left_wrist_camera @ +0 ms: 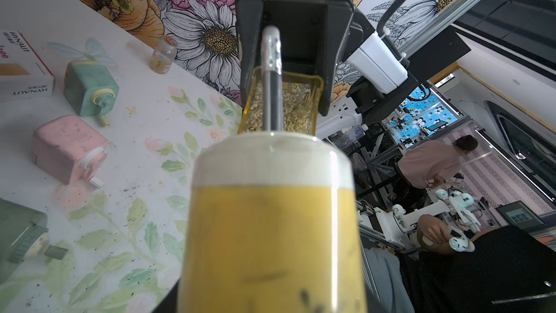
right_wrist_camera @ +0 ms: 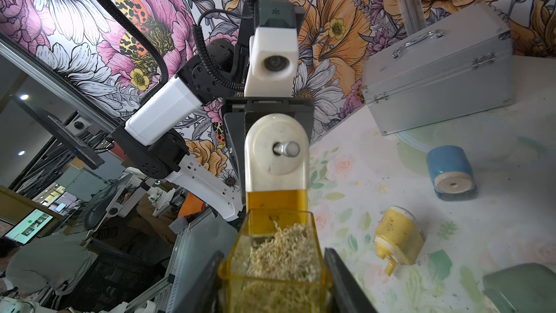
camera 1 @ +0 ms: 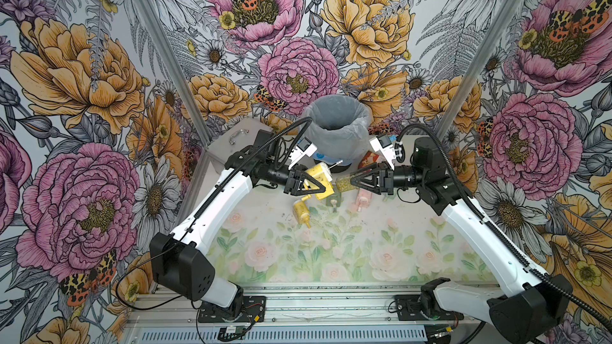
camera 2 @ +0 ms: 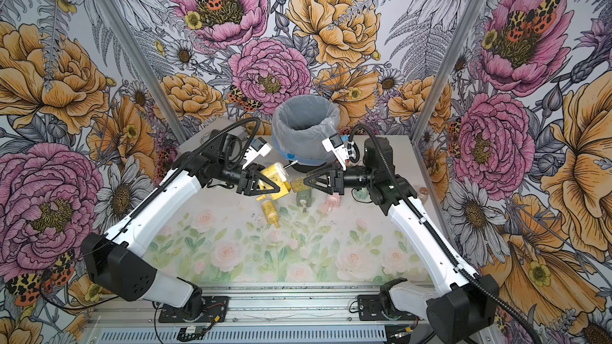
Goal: Take out the pencil sharpener tray and clean the shavings
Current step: Open the container of the pencil sharpener.
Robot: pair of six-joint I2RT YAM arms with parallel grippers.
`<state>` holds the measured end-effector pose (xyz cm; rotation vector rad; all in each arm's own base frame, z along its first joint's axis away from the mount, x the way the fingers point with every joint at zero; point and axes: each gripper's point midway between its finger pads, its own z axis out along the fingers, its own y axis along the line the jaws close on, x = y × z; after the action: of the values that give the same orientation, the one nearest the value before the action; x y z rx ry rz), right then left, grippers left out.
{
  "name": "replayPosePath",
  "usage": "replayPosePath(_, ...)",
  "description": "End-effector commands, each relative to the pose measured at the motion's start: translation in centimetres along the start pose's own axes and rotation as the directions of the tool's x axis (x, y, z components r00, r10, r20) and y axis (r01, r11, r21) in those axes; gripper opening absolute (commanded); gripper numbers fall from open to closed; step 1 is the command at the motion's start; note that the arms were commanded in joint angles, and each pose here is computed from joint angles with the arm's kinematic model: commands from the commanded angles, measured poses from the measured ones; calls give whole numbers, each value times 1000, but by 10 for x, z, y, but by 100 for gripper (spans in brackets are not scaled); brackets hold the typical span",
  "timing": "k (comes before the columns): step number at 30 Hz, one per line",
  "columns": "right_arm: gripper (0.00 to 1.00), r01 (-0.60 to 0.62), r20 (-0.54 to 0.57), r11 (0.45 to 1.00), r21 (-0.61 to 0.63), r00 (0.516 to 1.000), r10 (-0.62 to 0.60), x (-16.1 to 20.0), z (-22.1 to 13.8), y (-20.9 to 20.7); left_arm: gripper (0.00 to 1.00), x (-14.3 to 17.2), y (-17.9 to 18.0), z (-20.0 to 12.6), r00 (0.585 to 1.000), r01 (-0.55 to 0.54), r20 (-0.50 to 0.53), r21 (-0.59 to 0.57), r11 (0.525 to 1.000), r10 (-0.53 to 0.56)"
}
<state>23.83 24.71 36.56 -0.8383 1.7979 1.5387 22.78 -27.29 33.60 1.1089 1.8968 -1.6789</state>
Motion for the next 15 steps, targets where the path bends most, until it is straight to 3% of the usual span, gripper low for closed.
replayPosePath(1, 30, 52, 18, 998, 22, 998, -53, -7, -5, 8, 2, -3, -18, -8, 998, -62, 24, 15, 998, 62)
replayPosePath(7, 30, 56, 33, 996, 65, 998, -58, -9, -10, 2, 2, -6, -18, -20, 996, -74, 47, -36, 997, 76)
replayPosePath(15, 30, 63, 56, 991, 119, 996, -70, -16, -14, -4, 0, -4, -9, -33, 994, -90, 43, -200, 976, 100)
